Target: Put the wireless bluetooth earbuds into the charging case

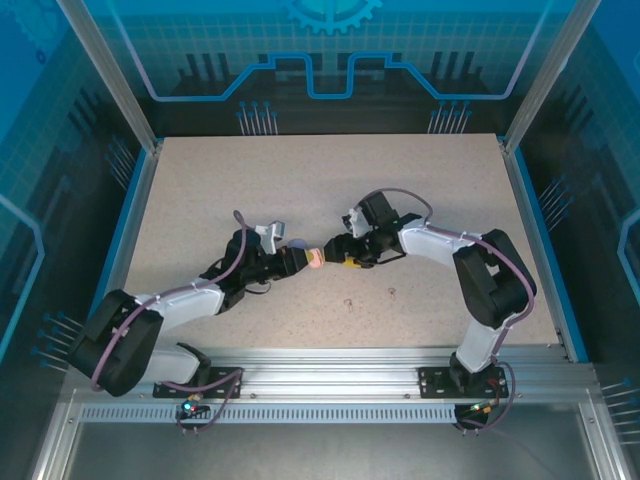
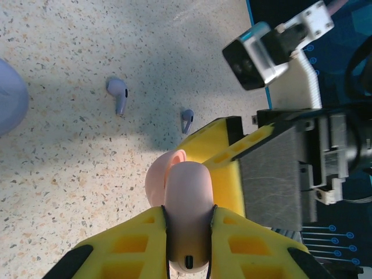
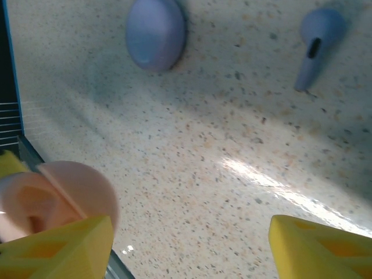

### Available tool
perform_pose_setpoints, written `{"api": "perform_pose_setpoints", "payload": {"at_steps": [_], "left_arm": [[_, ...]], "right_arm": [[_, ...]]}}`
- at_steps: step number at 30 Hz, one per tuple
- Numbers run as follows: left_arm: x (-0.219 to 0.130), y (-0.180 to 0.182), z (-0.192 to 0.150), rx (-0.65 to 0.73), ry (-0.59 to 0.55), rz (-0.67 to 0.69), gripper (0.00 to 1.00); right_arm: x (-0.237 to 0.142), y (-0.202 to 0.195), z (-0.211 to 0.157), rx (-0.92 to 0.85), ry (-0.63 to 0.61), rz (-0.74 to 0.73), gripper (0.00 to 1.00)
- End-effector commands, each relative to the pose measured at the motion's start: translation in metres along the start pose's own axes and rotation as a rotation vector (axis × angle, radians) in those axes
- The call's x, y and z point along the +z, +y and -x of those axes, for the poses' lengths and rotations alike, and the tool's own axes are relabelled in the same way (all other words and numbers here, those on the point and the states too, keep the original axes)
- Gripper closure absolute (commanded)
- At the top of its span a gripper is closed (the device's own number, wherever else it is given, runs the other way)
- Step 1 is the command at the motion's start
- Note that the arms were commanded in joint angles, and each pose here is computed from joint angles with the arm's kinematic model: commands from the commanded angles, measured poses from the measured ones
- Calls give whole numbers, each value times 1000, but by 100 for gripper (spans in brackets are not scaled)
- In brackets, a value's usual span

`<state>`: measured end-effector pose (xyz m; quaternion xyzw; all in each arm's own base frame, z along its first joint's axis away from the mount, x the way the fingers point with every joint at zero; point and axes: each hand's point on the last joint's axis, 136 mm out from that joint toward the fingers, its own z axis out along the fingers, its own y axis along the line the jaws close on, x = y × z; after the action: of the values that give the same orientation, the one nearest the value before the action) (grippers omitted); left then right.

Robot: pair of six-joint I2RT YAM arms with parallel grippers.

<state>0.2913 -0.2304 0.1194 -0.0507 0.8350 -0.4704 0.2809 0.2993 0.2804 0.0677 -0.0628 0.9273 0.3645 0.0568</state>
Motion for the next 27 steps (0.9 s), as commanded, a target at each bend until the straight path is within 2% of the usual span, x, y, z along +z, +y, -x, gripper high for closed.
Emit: {"api": "perform_pose_setpoints", "payload": {"at_steps": [1, 7, 15, 27], "left_arm": [[-5, -25, 17, 56, -44, -60, 100], [-5, -24, 19, 54, -53, -59, 100], [-5, -29, 22, 55, -57, -71, 100], [-5, -32, 24, 48, -58, -80, 100]], "right_arm": [[0, -10, 0, 5, 4, -7, 28], [-16, 1, 3, -5, -24, 30, 28], [-42, 32, -3, -59, -53, 196, 32], [-16, 40, -7, -79, 14, 212, 39]]}}
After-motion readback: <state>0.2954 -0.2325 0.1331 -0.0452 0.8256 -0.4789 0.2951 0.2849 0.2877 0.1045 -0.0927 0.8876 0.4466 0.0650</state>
